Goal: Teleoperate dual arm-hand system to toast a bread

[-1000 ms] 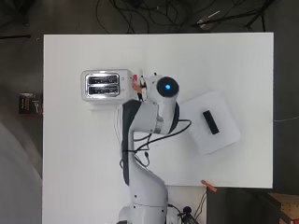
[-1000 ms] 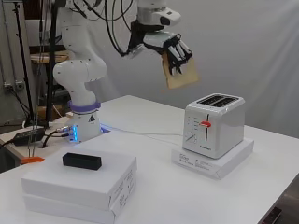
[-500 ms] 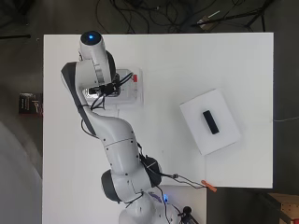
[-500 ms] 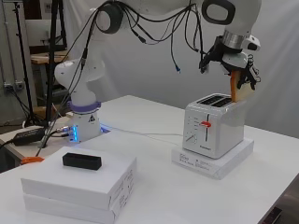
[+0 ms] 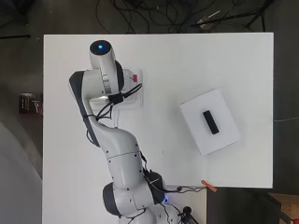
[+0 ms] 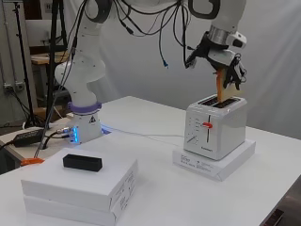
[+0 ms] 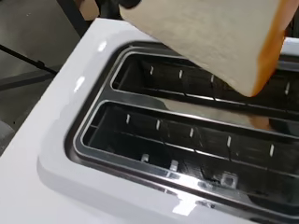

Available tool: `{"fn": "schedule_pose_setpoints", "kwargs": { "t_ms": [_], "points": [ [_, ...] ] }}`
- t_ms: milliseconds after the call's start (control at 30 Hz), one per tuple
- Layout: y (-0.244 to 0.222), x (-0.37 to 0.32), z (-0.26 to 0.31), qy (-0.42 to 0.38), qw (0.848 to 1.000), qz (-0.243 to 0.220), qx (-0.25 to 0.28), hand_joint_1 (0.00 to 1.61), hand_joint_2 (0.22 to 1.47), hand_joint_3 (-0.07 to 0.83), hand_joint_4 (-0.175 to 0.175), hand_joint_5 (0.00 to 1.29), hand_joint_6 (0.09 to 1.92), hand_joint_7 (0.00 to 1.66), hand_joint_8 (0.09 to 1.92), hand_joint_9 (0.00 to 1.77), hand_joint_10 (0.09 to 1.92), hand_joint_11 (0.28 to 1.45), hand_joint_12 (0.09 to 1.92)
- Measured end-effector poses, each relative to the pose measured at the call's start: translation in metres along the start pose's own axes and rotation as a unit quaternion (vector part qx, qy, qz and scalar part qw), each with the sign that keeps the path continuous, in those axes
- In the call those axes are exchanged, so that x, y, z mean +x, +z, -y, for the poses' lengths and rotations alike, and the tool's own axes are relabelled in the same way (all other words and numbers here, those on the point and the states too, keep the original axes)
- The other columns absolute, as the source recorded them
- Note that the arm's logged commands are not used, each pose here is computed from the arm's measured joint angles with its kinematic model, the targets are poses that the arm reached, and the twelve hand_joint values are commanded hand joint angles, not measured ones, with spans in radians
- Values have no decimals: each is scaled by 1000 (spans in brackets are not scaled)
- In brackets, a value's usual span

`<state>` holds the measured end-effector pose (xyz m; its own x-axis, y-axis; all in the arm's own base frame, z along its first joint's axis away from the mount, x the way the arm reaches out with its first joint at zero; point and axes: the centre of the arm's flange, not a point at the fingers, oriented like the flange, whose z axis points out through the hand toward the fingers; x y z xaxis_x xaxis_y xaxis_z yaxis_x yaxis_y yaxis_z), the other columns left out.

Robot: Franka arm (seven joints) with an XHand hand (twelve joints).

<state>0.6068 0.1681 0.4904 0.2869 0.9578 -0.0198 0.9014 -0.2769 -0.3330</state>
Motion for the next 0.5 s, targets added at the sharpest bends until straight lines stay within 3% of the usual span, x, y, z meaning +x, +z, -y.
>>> {"fn": "schedule_pose_setpoints", "kwargs": {
  "t_ms": [267,500],
  "points": [
    [17,-35,3,16,1000,-11,-3,1237,1161,1,-175,703,1294,1102,873,1413,87,767,300],
    [20,-45,-3,-75,996,-36,-36,1242,1150,-1,-175,725,1276,1129,819,1418,87,763,300]
  ]
}}
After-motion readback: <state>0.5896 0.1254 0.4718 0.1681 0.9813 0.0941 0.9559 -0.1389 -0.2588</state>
